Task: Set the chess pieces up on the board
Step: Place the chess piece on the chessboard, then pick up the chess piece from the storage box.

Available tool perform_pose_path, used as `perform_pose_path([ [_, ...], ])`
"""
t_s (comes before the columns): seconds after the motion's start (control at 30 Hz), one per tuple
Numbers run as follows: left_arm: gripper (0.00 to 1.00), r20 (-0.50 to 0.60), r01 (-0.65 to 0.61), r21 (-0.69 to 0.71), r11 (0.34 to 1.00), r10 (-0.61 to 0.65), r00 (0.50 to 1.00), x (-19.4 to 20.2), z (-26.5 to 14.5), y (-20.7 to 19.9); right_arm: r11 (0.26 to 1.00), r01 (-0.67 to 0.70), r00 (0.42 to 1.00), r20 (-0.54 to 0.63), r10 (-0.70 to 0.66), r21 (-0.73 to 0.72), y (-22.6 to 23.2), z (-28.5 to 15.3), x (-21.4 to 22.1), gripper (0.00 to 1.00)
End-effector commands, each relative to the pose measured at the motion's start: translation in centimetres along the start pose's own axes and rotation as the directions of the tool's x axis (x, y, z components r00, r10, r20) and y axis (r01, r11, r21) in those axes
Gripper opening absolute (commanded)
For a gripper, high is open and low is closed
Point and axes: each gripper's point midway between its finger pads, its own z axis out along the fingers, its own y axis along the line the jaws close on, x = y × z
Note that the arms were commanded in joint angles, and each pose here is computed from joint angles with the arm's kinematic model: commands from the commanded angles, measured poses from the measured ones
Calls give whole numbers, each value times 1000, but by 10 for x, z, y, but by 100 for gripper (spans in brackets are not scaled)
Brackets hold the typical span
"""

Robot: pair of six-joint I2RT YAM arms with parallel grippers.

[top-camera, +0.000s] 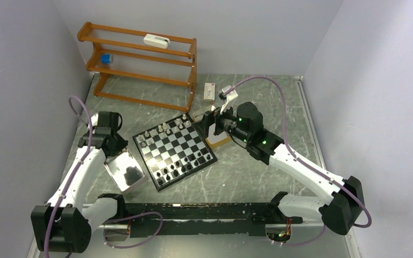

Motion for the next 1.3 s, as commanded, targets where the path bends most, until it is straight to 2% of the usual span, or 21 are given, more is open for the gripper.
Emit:
perform_pose_path([
  [0.0,31,-103,227,-96,969,-237,966,39,21,19,1000,22,998,56,-23,9,-1,-9,-16,100],
  [0.13,30,-118,270,-118,956,-284,952,50,33,27,999,28,998,62,-29,19,-2,-12,-17,100],
  [0.33,34,-94,287,-85,954,-294,951,45,45,31,999,32,997,67,-34,31,-4,-14,-17,100],
  [0.47,32,-122,296,-61,953,-301,946,45,53,33,999,33,997,62,-36,35,-6,-12,-14,100],
  [0.77,34,-166,291,85,953,-274,947,45,63,22,999,32,998,56,-34,38,-7,-9,-12,100],
  [1.27,33,-228,305,93,948,-278,933,61,81,21,997,38,997,63,-42,62,-11,-14,-15,100],
])
